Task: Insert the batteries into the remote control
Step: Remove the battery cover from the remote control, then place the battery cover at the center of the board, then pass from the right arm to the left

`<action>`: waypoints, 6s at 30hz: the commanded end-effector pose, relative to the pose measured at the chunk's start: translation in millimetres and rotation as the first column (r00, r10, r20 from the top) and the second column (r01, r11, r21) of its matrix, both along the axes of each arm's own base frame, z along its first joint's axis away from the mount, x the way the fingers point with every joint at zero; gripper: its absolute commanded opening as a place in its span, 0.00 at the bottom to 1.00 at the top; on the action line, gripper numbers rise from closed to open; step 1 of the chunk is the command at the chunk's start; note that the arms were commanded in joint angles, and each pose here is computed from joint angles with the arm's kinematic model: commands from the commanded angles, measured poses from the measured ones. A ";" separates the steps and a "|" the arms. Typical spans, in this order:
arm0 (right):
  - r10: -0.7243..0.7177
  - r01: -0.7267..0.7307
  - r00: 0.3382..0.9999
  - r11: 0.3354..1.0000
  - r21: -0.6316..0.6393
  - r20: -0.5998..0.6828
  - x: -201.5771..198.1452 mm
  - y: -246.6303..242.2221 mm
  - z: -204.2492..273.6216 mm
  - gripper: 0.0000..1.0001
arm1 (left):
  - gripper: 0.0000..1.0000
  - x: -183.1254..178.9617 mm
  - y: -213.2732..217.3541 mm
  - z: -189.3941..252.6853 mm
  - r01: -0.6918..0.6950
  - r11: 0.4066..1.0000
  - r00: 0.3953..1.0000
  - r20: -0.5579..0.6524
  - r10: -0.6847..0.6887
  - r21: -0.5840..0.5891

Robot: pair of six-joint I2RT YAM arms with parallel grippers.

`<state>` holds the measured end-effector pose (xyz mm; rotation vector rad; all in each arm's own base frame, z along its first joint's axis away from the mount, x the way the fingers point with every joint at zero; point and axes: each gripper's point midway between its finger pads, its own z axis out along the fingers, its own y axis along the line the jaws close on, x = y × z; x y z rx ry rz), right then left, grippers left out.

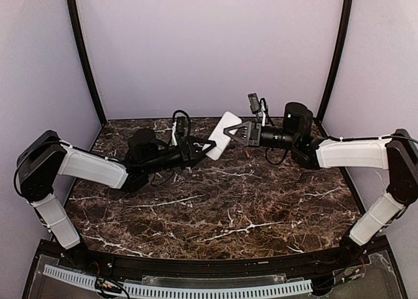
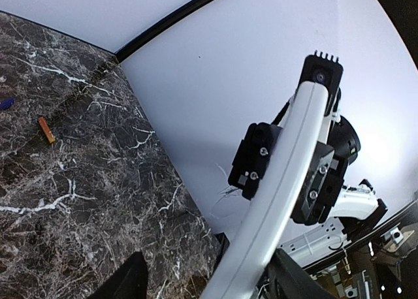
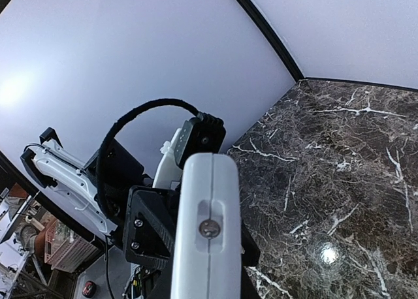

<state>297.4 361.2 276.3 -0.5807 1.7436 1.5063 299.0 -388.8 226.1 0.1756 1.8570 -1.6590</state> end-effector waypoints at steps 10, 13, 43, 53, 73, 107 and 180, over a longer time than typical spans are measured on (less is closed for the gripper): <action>-0.104 0.097 0.991 0.992 0.085 0.089 0.7 -11.2 31.2 0.00 | 0.33 8.2 1.9 -13.1 -0.062 0.996 0.995 -0.080 0.056 -0.071; -0.111 0.101 0.990 0.989 0.105 0.089 0.5 -15.4 35.5 0.00 | 0.29 4.9 1.3 -14.8 -0.047 0.996 0.996 -0.075 0.041 -0.074; -0.144 0.137 0.987 0.987 0.082 0.074 10.1 -25.0 30.2 0.00 | 0.13 -6.2 4.7 3.9 -0.008 0.993 1.000 -0.006 0.007 -0.118; -0.107 0.100 0.993 0.989 0.108 0.057 5.0 -22.7 34.8 0.00 | 0.50 -2.4 2.8 1.4 -0.017 0.993 1.000 -0.014 0.016 -0.118; -0.082 0.078 0.996 0.991 0.111 0.031 5.8 -16.9 26.4 0.00 | 0.27 3.5 -4.1 5.4 -0.010 0.993 1.000 -0.014 0.008 -0.114; -0.175 0.176 0.984 0.984 0.020 -0.039 36.2 -30.0 -11.0 0.00 | 0.00 -32.7 4.8 58.8 0.151 0.946 0.981 0.162 -0.107 -0.288; -0.246 0.240 0.968 0.964 -0.113 -0.045 17.2 -98.7 -34.4 0.00 | 0.78 -28.6 135.6 -160.7 -0.007 0.790 0.971 -0.184 0.152 0.614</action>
